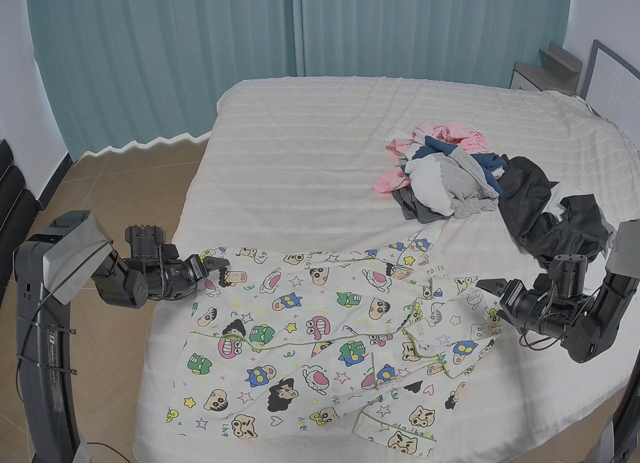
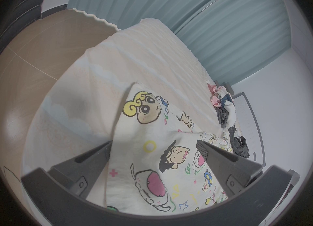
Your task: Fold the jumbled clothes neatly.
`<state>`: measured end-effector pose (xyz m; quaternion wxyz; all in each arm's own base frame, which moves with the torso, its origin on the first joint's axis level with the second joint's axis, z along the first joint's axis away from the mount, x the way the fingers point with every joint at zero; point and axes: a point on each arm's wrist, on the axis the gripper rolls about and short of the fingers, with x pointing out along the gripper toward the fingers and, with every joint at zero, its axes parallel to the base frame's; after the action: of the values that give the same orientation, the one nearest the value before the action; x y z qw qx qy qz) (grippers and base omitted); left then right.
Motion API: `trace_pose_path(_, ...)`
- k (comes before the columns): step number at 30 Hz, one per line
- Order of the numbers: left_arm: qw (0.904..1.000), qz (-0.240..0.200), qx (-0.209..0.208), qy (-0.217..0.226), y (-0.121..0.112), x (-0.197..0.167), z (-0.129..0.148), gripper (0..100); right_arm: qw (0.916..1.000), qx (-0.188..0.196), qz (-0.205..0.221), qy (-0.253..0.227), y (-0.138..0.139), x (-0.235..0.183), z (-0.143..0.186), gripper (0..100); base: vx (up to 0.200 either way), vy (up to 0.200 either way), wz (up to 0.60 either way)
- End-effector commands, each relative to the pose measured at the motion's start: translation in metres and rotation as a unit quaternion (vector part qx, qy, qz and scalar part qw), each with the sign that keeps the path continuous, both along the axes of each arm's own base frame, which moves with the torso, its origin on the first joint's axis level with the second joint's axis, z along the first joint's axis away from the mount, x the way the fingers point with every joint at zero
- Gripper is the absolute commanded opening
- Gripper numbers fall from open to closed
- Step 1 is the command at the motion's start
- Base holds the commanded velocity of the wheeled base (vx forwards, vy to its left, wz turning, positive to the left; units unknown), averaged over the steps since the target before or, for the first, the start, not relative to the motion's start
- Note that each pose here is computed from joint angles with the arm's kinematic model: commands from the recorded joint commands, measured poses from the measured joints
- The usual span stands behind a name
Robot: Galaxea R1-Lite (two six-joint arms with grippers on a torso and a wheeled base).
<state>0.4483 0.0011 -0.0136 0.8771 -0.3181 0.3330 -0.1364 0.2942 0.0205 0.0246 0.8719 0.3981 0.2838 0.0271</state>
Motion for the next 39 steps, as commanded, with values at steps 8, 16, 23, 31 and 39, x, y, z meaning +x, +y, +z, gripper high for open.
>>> trace_pose_path(8,0.9999,0.003,0.000,0.013,0.000,-0.001,-0.010,0,1.0000,0.000,0.001,0.001,0.001,0.000,0.000,100,0.000,0.000,0.00)
trace_pose_path(16,0.9997,0.021,0.003,-0.011,0.015,0.000,0.012,0,1.0000,0.000,0.001,0.000,0.001,0.000,0.000,100,0.000,0.000,0.00)
trace_pose_path(23,0.9976,0.052,0.020,-0.040,0.022,0.008,0.029,0,1.0000,0.000,0.001,0.001,0.001,0.000,-0.001,100,0.000,0.000,0.00)
trace_pose_path(31,0.9964,0.062,0.025,-0.052,0.026,0.015,0.037,0,1.0000,0.000,0.001,0.001,0.001,0.001,-0.001,100,0.000,0.000,0.00)
trace_pose_path(39,0.9946,0.080,0.029,-0.059,0.037,0.023,0.046,0,1.0000,0.000,0.000,0.002,0.001,0.002,-0.002,100,0.000,0.000,0.00)
